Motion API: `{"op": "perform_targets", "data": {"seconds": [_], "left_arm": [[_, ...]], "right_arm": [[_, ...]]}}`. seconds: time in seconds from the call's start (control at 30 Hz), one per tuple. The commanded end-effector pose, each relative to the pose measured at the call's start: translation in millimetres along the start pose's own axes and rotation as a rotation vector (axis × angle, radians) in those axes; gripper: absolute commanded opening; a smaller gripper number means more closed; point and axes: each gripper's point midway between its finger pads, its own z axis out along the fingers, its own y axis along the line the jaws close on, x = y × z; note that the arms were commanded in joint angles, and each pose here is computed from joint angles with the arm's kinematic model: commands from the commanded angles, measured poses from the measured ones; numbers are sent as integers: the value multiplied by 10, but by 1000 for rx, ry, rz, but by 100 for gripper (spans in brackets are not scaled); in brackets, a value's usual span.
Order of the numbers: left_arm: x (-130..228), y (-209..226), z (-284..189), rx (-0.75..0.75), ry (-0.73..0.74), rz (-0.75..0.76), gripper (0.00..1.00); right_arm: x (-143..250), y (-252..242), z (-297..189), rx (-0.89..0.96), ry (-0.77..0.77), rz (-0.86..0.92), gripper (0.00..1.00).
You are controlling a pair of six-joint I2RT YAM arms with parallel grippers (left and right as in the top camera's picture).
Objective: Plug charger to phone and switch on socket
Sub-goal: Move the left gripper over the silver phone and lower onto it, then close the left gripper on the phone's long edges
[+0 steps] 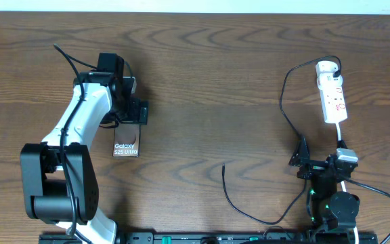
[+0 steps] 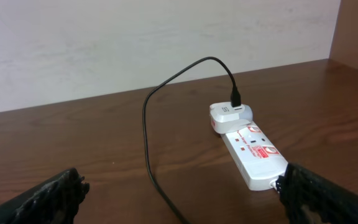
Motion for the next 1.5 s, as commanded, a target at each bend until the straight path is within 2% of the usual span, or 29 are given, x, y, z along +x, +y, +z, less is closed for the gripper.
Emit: {"op": "perform_targets", "data": {"seconds": [0.0,0.3,1.47], "left_arm": [[-7,85,35,-39,1,-29,96],[-40,86,57,-38,-14,-28,96],[192,108,374,-39,9,-29,96]], "right_arm": [[1,9,-4,-2,-1,-8,99],[1,9,-4,-2,-1,-8,99],[1,9,-4,-2,-1,-8,99]]}}
